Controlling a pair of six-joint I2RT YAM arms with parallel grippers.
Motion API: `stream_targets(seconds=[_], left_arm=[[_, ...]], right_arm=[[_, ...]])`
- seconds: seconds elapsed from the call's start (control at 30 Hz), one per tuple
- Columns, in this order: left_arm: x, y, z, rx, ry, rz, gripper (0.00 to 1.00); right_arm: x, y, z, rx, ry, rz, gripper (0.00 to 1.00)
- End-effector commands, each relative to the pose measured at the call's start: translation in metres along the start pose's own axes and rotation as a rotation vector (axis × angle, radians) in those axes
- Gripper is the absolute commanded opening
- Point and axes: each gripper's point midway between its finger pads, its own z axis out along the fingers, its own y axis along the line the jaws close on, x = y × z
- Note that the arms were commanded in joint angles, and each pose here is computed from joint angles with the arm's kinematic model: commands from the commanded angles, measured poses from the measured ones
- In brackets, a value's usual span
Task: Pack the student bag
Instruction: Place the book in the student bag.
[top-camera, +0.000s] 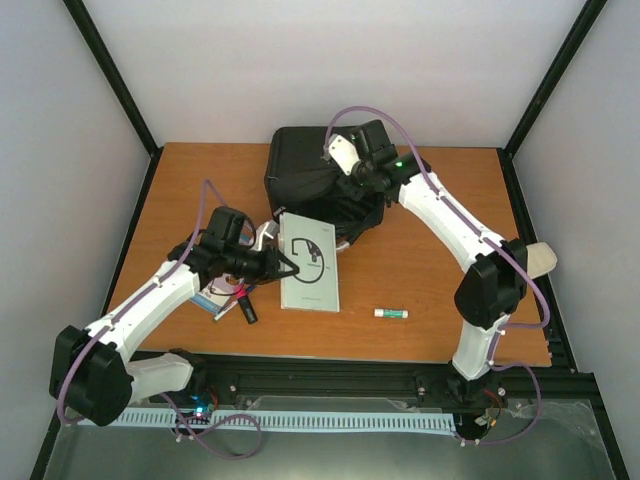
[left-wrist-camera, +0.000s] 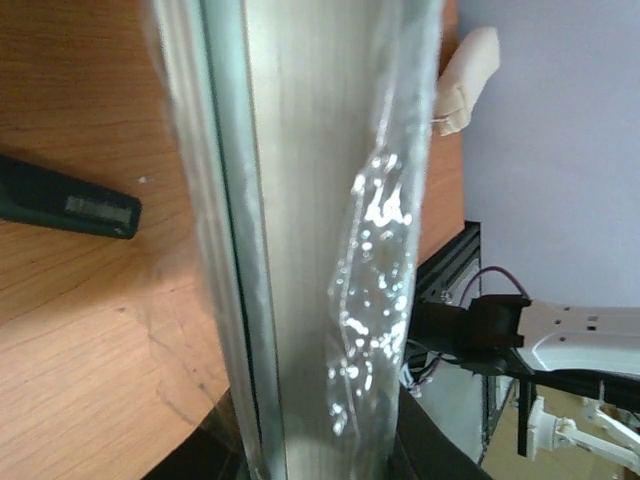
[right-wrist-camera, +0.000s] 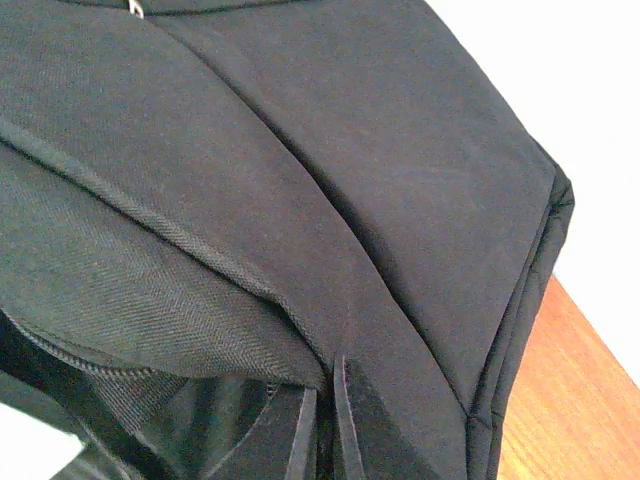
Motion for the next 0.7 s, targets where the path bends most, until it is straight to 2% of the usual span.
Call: stream_targets(seconds=[0.0,0.17,0.33,0.53,0.67], left_arm=[[-0.025,-0.056,-0.012,0.232,-0.091,0.131,0.01],[-0.038,-0.056,0.007,0.303,-0.097,0.108,0.01],[-0.064,-0.056,0.021,0.33,-0.16,0.117,0.01],[-0.091,-0.039,0.052,0.303,-0.164,0.077,0.01],[-0.102,-0.025,0.07,0.286,-0.16,0.064,0.01]], right_arm=[[-0.023,-0.006,-0.016,0.015,-0.078,0.044,0.03],[-0.02,0.0,-0.015,-0.019,-0.073,0.067,0.03],[-0.019,0.006,-0.024,-0.045,-0.084,0.076,0.03],[-0.01,0.031,-0.034,-0.155,-0.101,0.081,0.03],[-0.005,0.036,-0.042,-0.168,-0.104,0.086,0.03]])
